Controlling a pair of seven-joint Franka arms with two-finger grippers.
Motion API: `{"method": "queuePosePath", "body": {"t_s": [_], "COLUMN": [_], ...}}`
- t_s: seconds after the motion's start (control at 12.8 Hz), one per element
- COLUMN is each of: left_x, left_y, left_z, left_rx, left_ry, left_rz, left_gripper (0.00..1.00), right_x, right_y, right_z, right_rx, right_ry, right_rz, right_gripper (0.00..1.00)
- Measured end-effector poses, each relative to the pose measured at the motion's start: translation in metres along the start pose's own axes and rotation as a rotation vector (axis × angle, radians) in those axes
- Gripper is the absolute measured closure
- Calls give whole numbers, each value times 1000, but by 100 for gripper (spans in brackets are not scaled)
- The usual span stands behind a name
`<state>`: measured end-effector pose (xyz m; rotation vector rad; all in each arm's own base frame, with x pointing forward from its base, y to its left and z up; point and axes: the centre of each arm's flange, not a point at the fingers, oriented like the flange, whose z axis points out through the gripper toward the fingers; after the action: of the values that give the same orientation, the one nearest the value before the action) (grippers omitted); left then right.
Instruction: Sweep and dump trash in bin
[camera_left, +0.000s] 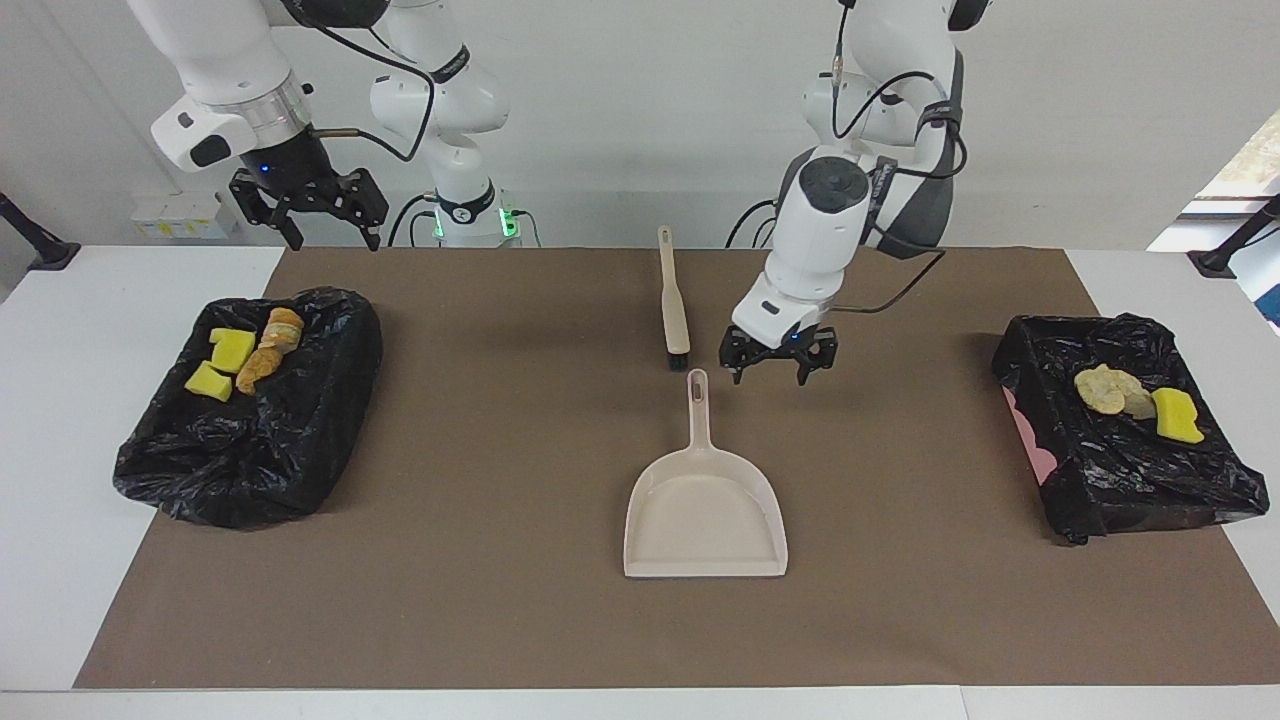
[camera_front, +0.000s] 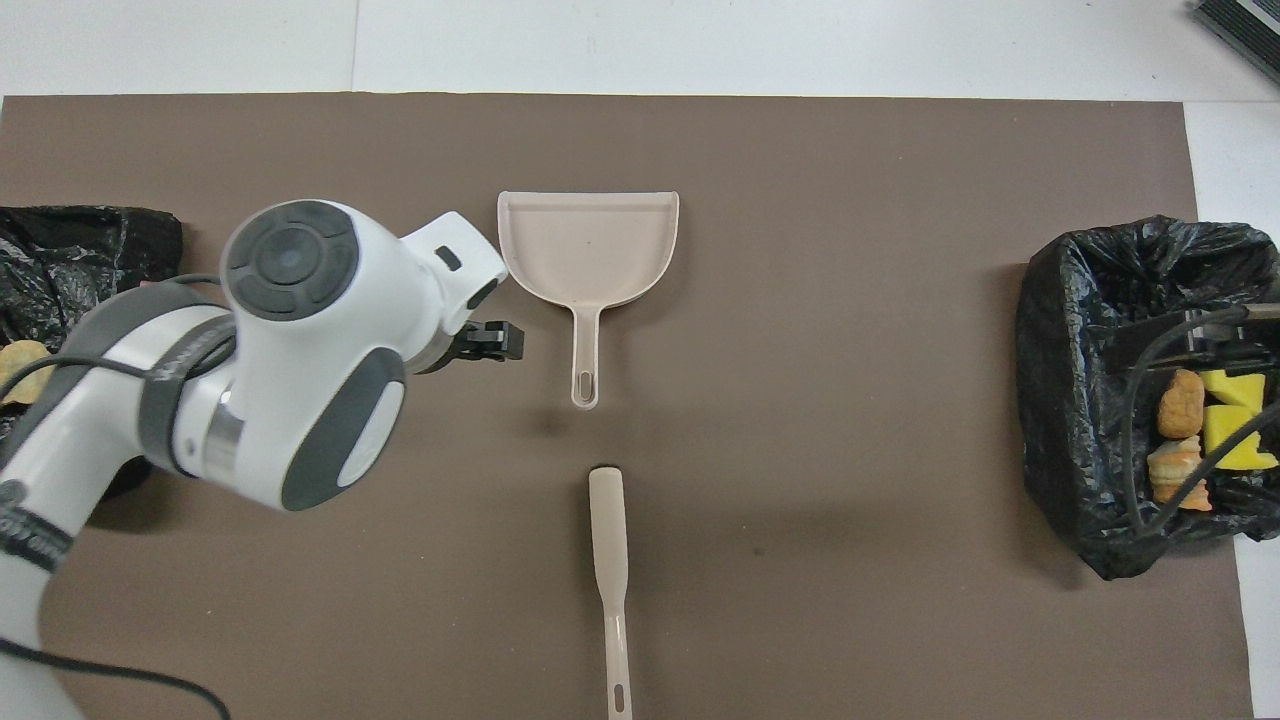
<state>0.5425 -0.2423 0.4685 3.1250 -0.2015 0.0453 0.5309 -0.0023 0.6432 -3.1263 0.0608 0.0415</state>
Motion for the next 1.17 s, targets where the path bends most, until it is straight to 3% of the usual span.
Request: {"method": "queuePosePath", "body": {"t_s": [0.31, 0.55, 0.86, 1.17], "left_x": [-22, -30, -42, -37], "left_y": [-112, -163, -178, -179], "left_z": [-71, -126, -195, -215], "left_rx": [18, 20, 18, 15], "left_ry": [-18, -31, -38, -50], "left_rz": [78, 97, 81, 80], "left_gripper": [0, 0, 0, 0], "right_x": [2, 3, 3, 3], "right_y": [1, 1, 1, 1], "right_z": [-2, -3, -3, -3], "right_rx": [0, 1, 1, 1], "right_ry": [19, 30, 30, 30], "right_rz": [2, 2, 2, 2], "right_gripper": [0, 0, 0, 0]}}
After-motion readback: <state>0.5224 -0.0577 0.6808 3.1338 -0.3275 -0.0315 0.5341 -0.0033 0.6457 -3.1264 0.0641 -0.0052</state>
